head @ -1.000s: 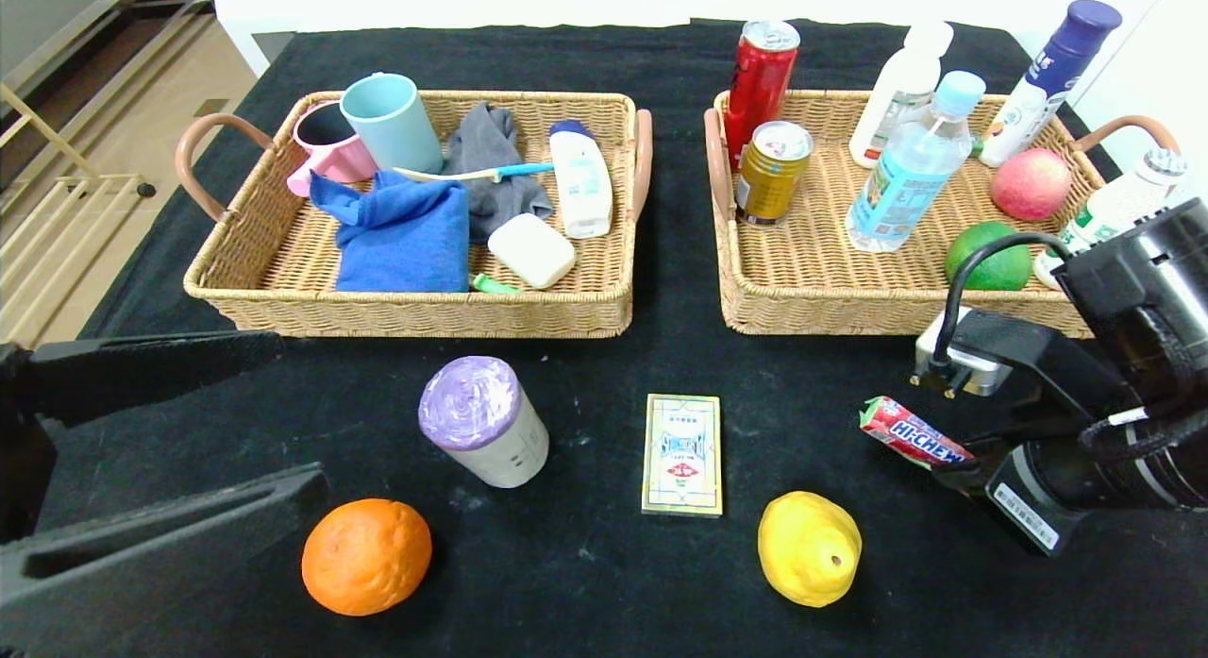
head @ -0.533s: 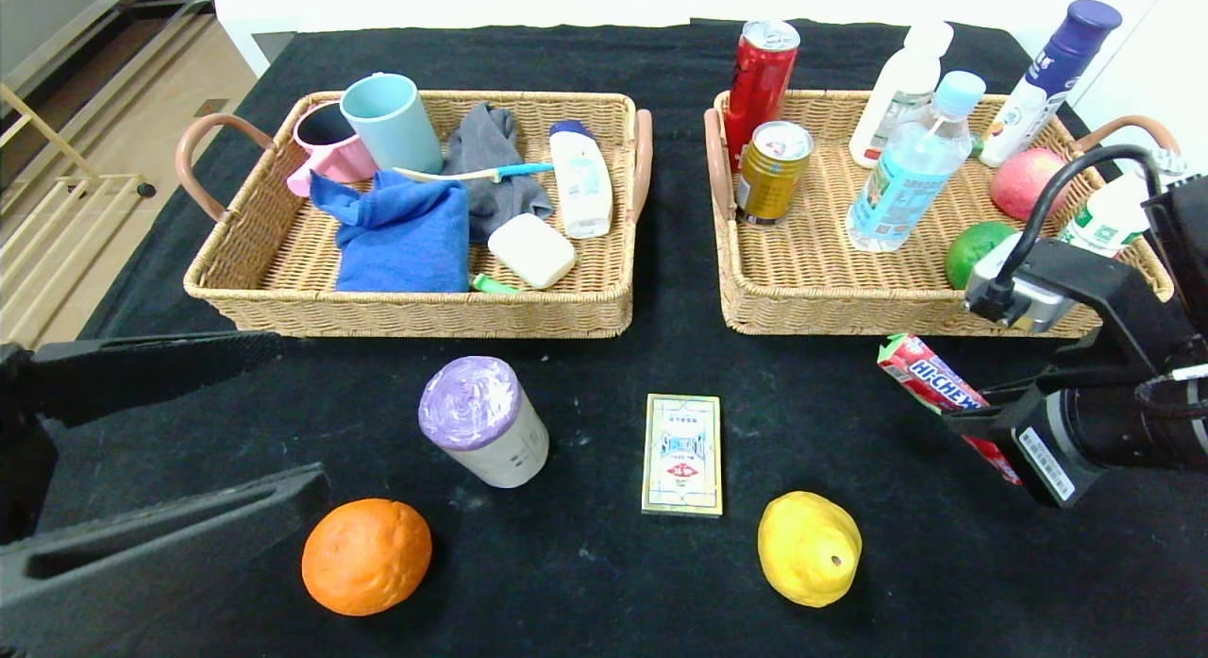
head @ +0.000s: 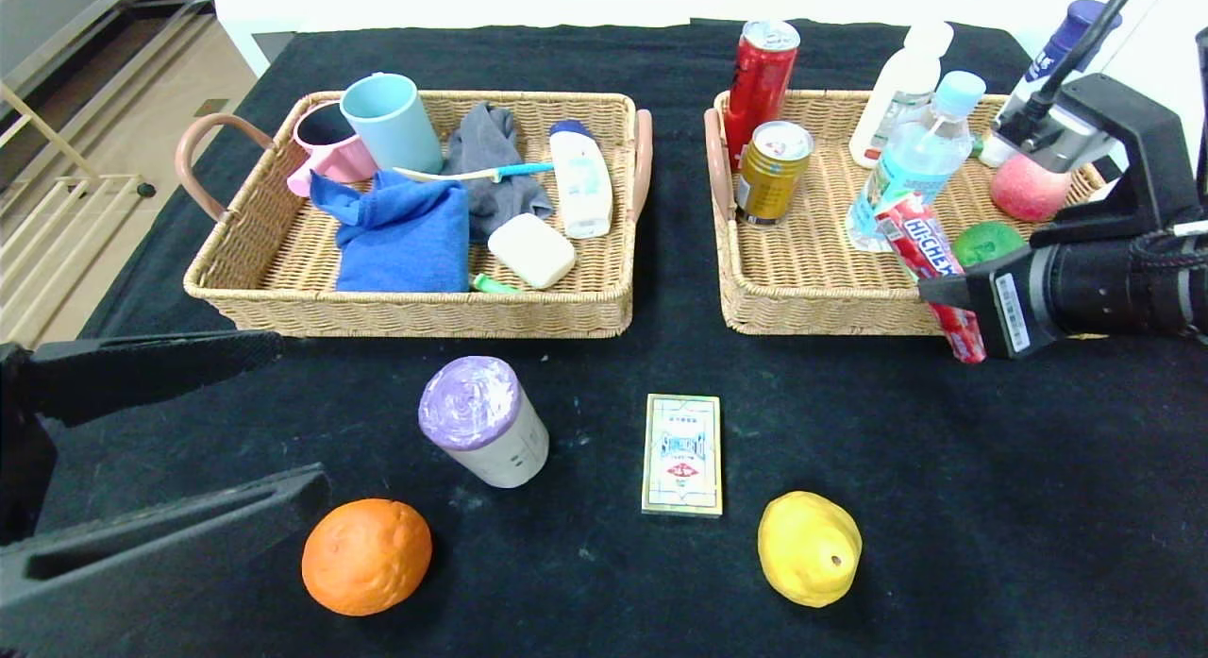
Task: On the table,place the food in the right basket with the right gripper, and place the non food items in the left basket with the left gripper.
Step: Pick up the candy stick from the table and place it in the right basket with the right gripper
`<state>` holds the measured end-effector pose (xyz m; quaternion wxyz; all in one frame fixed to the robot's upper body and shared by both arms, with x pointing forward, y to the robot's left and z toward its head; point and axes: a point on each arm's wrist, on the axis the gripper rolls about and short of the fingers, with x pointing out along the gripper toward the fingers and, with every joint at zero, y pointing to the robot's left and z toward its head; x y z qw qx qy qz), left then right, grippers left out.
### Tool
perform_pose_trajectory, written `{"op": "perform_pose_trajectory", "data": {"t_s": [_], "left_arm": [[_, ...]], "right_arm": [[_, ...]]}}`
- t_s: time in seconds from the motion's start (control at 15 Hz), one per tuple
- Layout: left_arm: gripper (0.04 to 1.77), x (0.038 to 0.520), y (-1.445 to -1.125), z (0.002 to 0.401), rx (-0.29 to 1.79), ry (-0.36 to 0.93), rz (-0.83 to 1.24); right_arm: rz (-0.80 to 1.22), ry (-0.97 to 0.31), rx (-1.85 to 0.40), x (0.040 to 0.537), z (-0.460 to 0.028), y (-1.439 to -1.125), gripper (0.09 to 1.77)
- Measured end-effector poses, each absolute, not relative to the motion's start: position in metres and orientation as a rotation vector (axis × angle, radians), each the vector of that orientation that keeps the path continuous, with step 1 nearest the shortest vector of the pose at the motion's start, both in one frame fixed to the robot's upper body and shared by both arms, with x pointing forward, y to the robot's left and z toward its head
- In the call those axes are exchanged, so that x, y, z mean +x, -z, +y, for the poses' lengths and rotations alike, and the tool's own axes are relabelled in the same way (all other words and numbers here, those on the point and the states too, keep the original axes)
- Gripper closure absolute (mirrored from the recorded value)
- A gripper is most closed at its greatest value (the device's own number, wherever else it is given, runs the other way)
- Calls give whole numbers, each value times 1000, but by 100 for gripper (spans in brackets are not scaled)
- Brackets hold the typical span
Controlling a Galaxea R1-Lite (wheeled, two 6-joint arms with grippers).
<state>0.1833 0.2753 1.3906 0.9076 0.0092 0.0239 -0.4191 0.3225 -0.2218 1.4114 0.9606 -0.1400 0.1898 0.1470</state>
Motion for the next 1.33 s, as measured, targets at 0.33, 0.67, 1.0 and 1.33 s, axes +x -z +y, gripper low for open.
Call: {"op": "perform_pose_trajectory", "data": {"t_s": [0.33,0.67,1.0,1.33], "left_arm": [[5,183,-1391,276,19,865,44],[5,181,-1392,276,18,865,37],[5,181,-1393,277,19,865,35],[5,181,-1393,277,19,865,35]], "right_arm": [[239,-261,-230,354,-203,-1418,150],[195,-236,-216,378,-189,-1421,150],[140,-211,-201,397,-181,-1418,150],[120,-197,-189,403,-181,-1418,150]]}}
